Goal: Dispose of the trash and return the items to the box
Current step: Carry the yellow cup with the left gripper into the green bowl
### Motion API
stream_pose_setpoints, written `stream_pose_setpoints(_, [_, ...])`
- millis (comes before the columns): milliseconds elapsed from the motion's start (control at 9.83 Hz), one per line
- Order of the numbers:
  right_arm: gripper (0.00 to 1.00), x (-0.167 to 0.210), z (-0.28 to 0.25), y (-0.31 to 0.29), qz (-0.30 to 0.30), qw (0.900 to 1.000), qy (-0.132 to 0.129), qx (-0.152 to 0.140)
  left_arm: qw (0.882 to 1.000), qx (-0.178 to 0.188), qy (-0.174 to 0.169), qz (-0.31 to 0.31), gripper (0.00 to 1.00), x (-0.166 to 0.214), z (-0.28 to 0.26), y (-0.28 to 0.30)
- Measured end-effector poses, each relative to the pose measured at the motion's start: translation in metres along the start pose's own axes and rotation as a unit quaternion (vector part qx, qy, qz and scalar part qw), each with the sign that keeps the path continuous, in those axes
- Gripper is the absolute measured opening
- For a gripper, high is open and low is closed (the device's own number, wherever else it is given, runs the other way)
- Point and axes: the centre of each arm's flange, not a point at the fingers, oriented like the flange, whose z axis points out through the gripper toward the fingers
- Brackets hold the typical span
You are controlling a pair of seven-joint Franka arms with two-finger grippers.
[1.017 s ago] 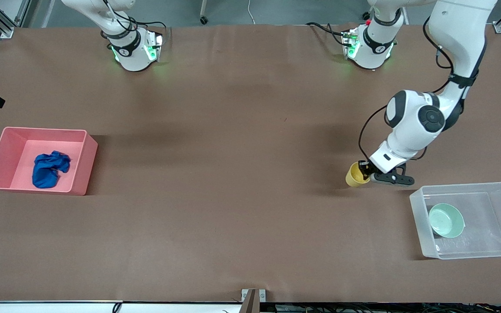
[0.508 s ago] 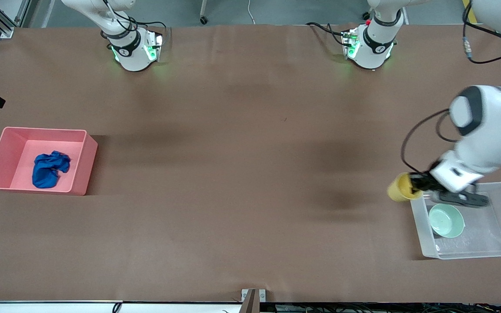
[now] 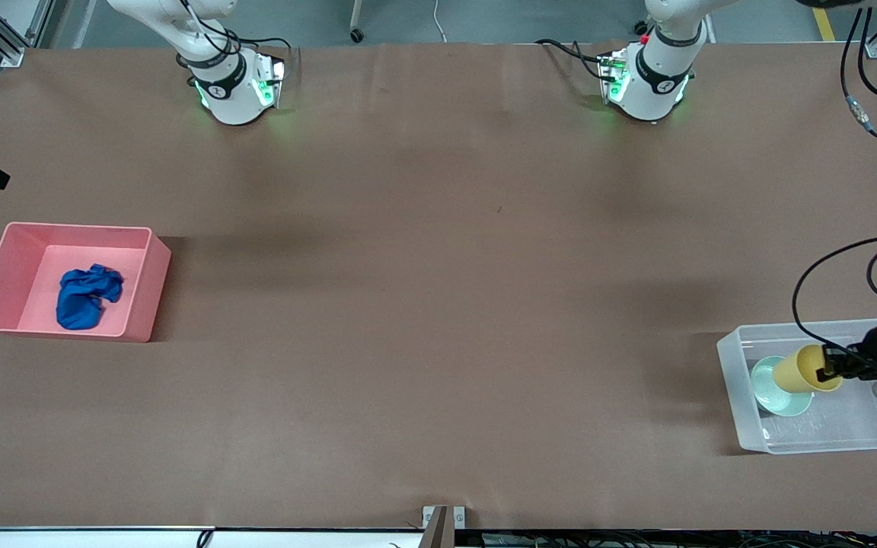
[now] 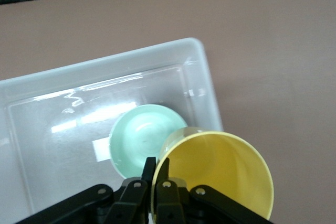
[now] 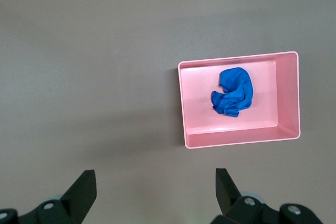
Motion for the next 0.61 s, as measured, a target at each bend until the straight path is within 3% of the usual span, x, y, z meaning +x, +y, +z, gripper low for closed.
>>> stream_pose_setpoints(610, [1.0, 0.0, 0.0, 0.001, 0.001, 1.0, -0.001, 0.0, 1.0, -0.008, -0.018, -0.015, 0.05, -0.008, 0.07, -0.021])
